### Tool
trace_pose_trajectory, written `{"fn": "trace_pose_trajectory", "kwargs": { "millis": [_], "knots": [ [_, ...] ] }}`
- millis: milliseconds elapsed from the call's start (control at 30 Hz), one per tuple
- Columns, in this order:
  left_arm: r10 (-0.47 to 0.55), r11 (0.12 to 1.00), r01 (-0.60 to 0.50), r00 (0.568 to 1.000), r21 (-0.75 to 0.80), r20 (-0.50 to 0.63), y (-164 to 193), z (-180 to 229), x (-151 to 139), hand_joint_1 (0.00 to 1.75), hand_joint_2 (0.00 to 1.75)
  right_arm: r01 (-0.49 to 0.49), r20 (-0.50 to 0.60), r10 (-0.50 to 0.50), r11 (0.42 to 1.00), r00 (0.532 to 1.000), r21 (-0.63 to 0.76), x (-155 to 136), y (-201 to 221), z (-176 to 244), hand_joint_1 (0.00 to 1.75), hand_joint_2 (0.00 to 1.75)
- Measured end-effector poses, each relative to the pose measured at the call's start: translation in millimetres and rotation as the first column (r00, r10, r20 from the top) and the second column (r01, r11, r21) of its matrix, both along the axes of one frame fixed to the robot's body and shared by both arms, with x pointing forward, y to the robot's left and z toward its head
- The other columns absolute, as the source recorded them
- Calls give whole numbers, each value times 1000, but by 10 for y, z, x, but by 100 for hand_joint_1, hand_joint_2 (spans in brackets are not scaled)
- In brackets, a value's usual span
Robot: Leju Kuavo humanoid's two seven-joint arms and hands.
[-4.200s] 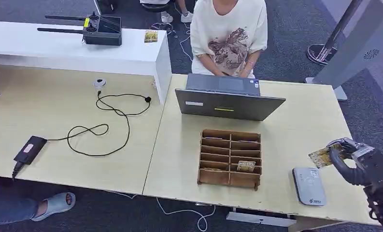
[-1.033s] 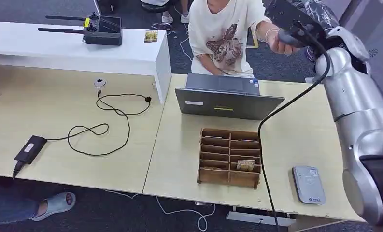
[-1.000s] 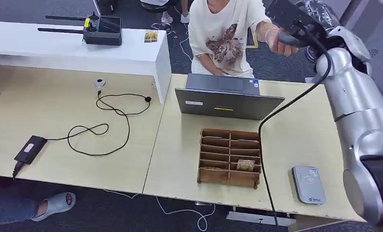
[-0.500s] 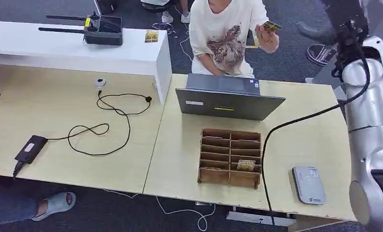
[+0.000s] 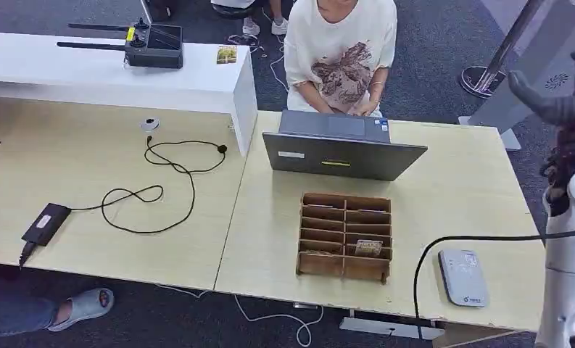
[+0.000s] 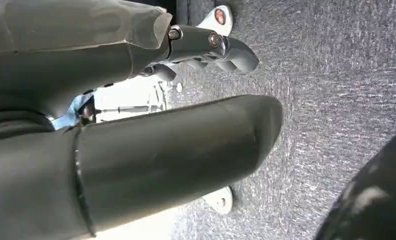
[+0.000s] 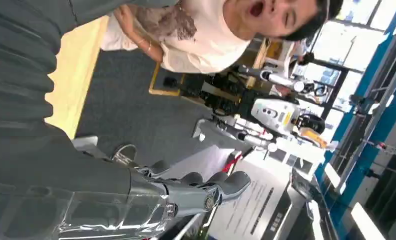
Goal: Pass the card to the sensor for recognition and then transmit it.
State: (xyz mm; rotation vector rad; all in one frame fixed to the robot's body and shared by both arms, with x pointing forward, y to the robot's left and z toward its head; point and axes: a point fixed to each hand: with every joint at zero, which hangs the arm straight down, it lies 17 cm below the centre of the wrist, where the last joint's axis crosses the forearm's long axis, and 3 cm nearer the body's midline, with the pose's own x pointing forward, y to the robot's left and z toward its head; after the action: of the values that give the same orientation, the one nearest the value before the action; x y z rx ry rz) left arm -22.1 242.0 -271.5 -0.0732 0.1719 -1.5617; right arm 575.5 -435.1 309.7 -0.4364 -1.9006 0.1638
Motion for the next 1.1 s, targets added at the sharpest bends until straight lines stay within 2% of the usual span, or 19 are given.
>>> {"fn": "trace_pose_trajectory", "kwargs": {
  "millis": [167, 333, 400, 533, 733, 800, 833, 967, 1033, 1100],
  "knots": [
    [16, 1000, -16, 1000, 5, 2, -28, 2, -7, 0, 0, -5, -24, 6, 999, 1000, 40, -546, -6, -491, 0, 175],
    [10, 1000, -10, 1000, 5, 14, -27, -6, 10, 0, 0, -3, -55, 3, 1000, 998, 4, -1072, 75, -844, 0, 175],
    [10, 1000, -10, 1000, 3, 16, -30, -7, 12, 0, 0, 13, -59, -16, 999, 998, -48, -1226, 110, -926, 0, 175],
    [11, 1000, -11, 1000, 5, 22, -32, -10, 20, 0, 0, 99, -35, -114, 955, 993, -280, -1501, 197, -1026, 0, 175],
    [7, 1000, -7, 1000, 9, 22, -39, -9, 13, 0, 0, 114, -60, -159, 881, 985, -459, -1745, 541, -1247, 0, 175],
    [5, 1000, -6, 1000, 8, 23, -46, -8, 15, 0, 0, 126, -59, -177, 862, 982, -491, -1817, 608, -1281, 3, 175],
    [4, 1000, -5, 1000, 8, 21, -48, -7, 13, 0, 0, 129, -62, -186, 850, 981, -511, -1844, 638, -1306, 14, 175],
    [2, 1000, -2, 1000, 9, 11, -67, 2, -4, 0, 0, 147, -45, -223, 770, 974, -621, -1939, 845, -1397, 14, 175],
    [2, 1000, -2, 1000, 9, 10, -71, 3, -4, 0, 0, 148, -41, -223, 762, 974, -630, -1959, 949, -1424, 9, 175],
    [1, 1000, -1, 1000, 11, 9, -69, 4, -6, 0, 0, 143, -45, -220, 764, 974, -629, -1970, 1028, -1450, 19, 175]
  ]
}}
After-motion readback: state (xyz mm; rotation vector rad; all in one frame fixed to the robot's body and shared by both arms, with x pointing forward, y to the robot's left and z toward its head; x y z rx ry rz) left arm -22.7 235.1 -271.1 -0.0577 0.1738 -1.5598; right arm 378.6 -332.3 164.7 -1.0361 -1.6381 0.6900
